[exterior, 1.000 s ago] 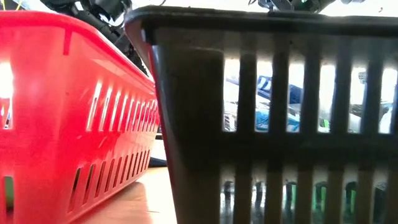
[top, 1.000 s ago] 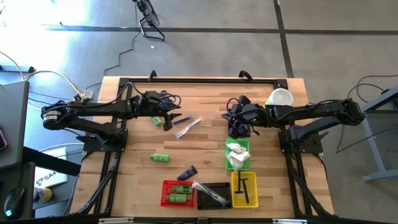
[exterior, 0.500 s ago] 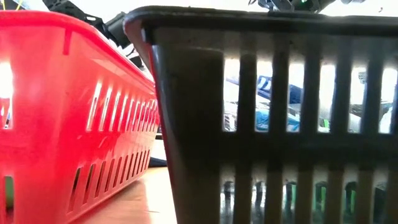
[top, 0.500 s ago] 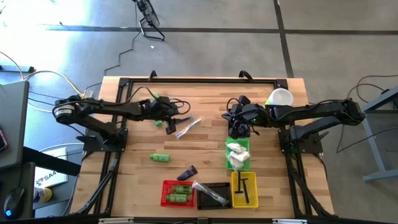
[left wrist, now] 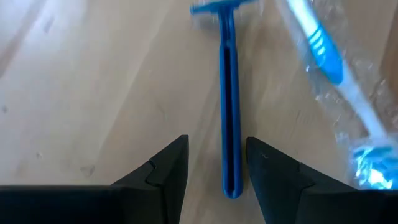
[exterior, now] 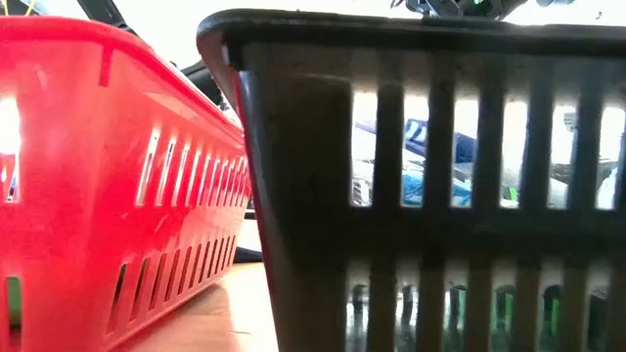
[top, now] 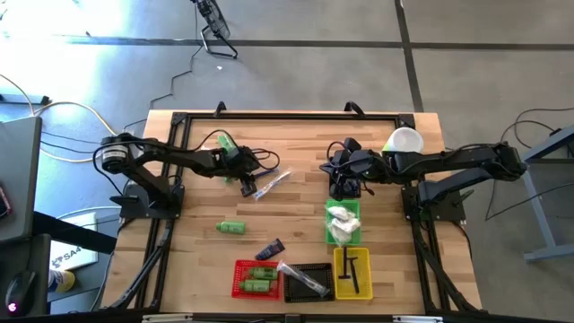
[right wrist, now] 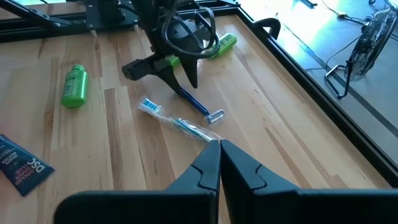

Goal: Pick & Place Travel size toiletries
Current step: Put the blue razor into the yellow bin

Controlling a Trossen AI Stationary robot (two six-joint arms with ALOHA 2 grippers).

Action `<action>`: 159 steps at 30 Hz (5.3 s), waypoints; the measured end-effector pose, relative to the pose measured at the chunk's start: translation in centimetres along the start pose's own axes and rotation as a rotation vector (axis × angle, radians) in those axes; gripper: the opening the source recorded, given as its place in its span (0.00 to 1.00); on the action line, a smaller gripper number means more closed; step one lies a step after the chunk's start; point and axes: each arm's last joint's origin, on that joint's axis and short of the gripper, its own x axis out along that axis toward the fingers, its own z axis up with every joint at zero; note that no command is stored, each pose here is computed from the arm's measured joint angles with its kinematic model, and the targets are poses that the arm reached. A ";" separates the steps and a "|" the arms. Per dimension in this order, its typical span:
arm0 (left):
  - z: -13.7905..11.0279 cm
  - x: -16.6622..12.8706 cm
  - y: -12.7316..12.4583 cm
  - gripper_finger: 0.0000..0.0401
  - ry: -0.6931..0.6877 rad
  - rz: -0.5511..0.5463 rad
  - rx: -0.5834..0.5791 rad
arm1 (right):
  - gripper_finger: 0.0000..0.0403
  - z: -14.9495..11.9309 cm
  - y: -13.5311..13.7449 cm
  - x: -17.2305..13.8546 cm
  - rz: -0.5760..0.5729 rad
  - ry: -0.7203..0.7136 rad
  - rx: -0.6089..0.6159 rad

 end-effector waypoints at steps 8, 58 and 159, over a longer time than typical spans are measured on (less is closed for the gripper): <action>-0.4 0.4 0.0 0.39 0.044 0.000 0.011 | 0.01 0.0 0.0 0.0 0.000 0.001 -0.001; 4.4 -3.0 0.5 0.08 -0.199 0.026 0.139 | 0.01 -0.1 0.0 -0.1 0.000 0.011 -0.030; 11.6 -11.2 2.4 0.37 -0.916 -0.320 0.225 | 0.08 4.7 -1.2 5.6 0.090 -0.653 -0.004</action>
